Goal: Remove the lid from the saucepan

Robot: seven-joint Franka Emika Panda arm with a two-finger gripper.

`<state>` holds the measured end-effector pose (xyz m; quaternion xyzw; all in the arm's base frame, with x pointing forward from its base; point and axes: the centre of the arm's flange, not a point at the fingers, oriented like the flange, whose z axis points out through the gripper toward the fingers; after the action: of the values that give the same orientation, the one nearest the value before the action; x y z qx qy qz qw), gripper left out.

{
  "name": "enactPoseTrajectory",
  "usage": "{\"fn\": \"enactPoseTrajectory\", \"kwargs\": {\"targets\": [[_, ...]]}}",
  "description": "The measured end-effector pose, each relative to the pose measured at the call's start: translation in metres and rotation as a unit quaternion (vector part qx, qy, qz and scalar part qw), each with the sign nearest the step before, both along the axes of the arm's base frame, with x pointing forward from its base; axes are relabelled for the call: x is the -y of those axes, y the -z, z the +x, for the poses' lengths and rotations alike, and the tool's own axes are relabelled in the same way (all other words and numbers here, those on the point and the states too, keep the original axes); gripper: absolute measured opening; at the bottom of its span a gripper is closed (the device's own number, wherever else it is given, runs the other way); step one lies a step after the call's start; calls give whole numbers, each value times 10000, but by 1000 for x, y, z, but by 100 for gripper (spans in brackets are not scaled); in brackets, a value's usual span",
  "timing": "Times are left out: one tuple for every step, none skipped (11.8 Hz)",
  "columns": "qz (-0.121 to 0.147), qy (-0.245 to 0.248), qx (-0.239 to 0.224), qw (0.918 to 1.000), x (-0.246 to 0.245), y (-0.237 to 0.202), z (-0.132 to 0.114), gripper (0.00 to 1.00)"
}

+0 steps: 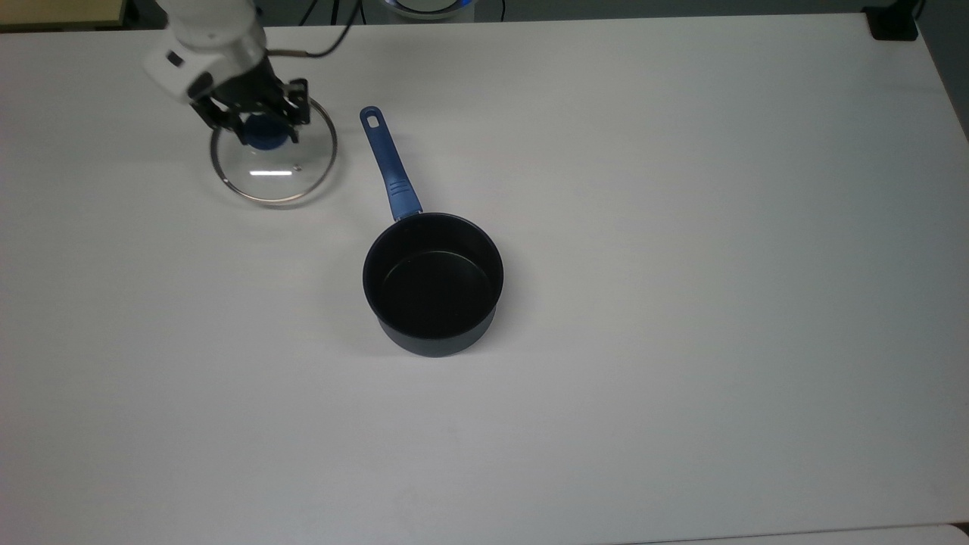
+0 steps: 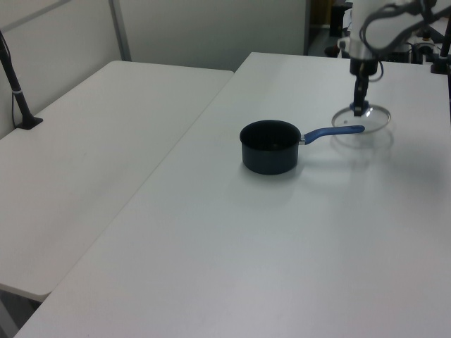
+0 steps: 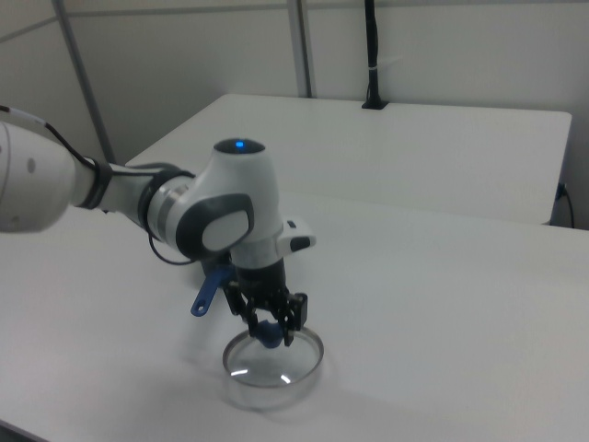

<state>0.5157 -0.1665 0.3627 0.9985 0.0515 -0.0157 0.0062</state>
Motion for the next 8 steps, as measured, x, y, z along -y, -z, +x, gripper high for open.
{"fn": "enactPoseTrajectory", "kwargs": {"targets": [[9,-22,-24,10000,-2,13,0,66],[9,-29,-23,10000,-3,18,1,66],[7,-28,-17,10000,-3,19,2,69],[5,-21,-10,10000,-2,17,2,82],[37,12,-124,9999,-1,12,2,98],[83,38,-291,9995,2,0,4,100],[101,71,-366,9993,4,-25,11,100],[80,175,-329,9993,6,-57,17,100]]}}
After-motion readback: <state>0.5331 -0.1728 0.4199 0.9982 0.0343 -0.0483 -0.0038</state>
